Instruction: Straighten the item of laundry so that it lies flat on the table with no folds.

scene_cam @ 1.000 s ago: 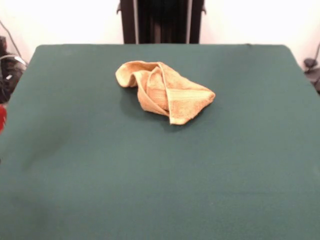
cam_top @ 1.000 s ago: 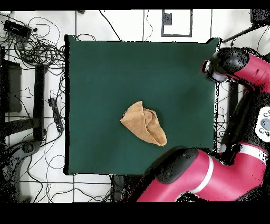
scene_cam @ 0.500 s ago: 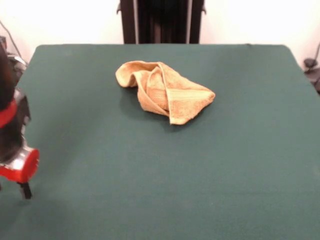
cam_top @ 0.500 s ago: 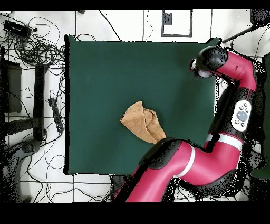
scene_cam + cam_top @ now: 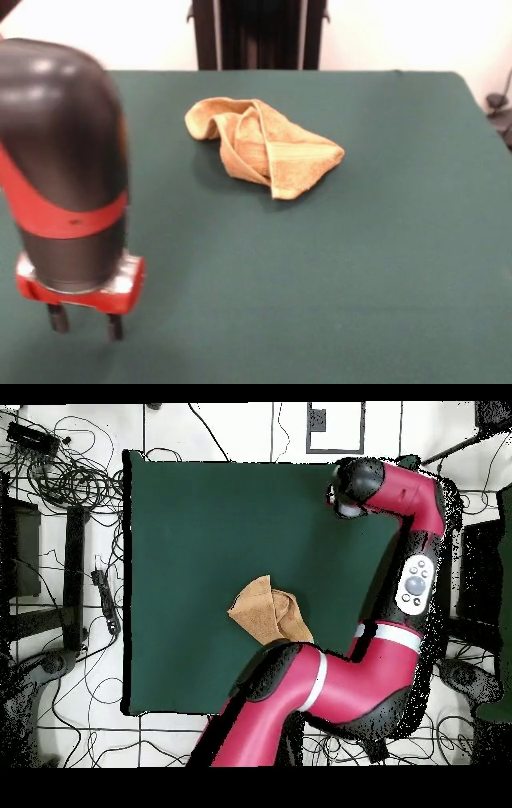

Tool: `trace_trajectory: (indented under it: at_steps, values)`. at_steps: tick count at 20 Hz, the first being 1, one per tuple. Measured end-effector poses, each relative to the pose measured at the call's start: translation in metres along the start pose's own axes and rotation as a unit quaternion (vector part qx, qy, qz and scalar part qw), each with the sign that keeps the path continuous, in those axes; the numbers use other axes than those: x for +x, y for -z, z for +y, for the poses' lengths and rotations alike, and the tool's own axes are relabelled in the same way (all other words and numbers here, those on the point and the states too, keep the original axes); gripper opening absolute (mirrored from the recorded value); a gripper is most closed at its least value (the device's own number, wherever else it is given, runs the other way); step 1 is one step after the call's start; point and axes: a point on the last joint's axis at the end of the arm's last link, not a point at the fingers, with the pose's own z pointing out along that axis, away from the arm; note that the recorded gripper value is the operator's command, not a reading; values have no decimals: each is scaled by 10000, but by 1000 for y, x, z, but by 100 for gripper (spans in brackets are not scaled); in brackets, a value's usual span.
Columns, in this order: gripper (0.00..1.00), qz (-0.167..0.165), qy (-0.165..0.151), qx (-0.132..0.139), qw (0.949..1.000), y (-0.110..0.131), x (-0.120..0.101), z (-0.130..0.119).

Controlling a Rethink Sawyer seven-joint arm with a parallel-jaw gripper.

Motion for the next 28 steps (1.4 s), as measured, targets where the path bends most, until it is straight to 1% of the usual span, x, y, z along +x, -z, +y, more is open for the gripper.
trace_trajectory:
  at_steps: [1, 3, 5, 8, 10, 12, 14, 16, 18, 23, 28]
  values:
    - [100, -25, 67, 5, 10000, 5, -3, 12]
    - [100, -53, 135, 9, 9999, 12, -5, 24]
    - [100, -72, 182, 14, 9998, 17, -8, 33]
    - [100, -86, 218, 19, 9997, 24, -10, 40]
    - [100, -73, 217, 23, 9997, 28, -11, 40]
    - [100, -102, 200, 51, 9997, 38, -14, 34]
    - [100, -108, 190, 63, 9997, 42, -15, 31]
    - [100, -112, 158, 58, 9998, 52, -16, 22]
    - [100, -135, 147, 60, 9998, 55, -16, 19]
    - [100, -319, 129, 83, 9994, 57, -19, 11]
    - [100, -467, 179, 97, 9987, 54, -21, 18]
